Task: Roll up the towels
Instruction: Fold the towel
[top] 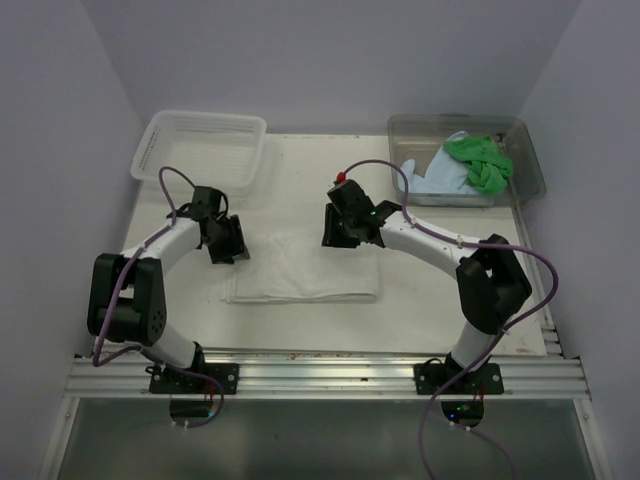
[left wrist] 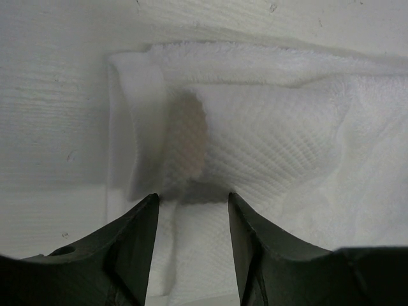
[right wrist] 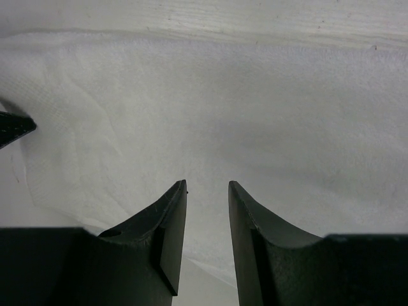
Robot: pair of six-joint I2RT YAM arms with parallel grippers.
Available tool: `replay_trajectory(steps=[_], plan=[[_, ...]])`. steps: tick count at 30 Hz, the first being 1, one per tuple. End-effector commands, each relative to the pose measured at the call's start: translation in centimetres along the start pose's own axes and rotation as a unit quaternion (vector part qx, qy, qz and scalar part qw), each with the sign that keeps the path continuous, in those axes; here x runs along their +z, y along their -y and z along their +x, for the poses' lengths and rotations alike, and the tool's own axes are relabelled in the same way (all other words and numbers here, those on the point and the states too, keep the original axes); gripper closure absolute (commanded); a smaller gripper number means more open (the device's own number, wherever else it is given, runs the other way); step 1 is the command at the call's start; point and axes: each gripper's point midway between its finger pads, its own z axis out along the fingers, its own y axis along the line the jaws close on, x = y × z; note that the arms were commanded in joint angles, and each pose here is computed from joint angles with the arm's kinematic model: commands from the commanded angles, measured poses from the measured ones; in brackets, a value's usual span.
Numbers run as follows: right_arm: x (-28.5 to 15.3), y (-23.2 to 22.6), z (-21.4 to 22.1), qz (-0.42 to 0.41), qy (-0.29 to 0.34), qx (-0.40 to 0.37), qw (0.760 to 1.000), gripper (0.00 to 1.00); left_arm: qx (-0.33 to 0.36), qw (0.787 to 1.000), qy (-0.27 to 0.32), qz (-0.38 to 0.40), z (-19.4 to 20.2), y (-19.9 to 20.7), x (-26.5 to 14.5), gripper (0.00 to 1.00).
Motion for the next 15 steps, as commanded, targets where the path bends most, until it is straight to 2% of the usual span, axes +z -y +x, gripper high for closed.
replay_trajectory(steps=[1,5,7,8,9,11,12,15], plan=[[-1.3,-1.1,-2.3,-0.01,0.035,0.003,0.999,0.64,0.013,1.0,0.017,0.018,-1.3,0.8,0.3,0.49],[-1.5,-0.4,-2.4,0.004,0.036,-0.003,0.999,0.64,0.011,1.0,0.012,0.01,-1.2,0.5,0.8,0.5],[-1.7,0.6,-2.4,0.016,0.039,-0.003,0.999,0.63,0.011,1.0,0.011,0.009,-1.1,0.4,0.8,0.54],[-1.8,0.9,-2.4,0.019,0.039,-0.001,0.999,0.62,0.011,1.0,0.012,0.009,-1.1,0.5,0.8,0.58],[-1.5,2.1,-2.2,0.029,0.033,0.006,0.999,0.62,0.011,1.0,0.013,0.01,-1.2,0.5,0.7,0.72],[-1.9,3.2,-2.3,0.035,0.035,0.011,0.999,0.59,0.011,1.0,0.015,0.012,-1.3,0.7,0.5,0.85],[-1.7,4.6,-2.0,0.047,0.029,0.013,0.998,0.57,0.012,1.0,0.017,0.013,-1.5,0.8,0.3,0.99],[-1.8,7.2,-1.3,0.068,0.016,0.019,0.997,0.39,0.011,0.999,0.026,0.016,-2.1,1.2,-0.5,1.0]])
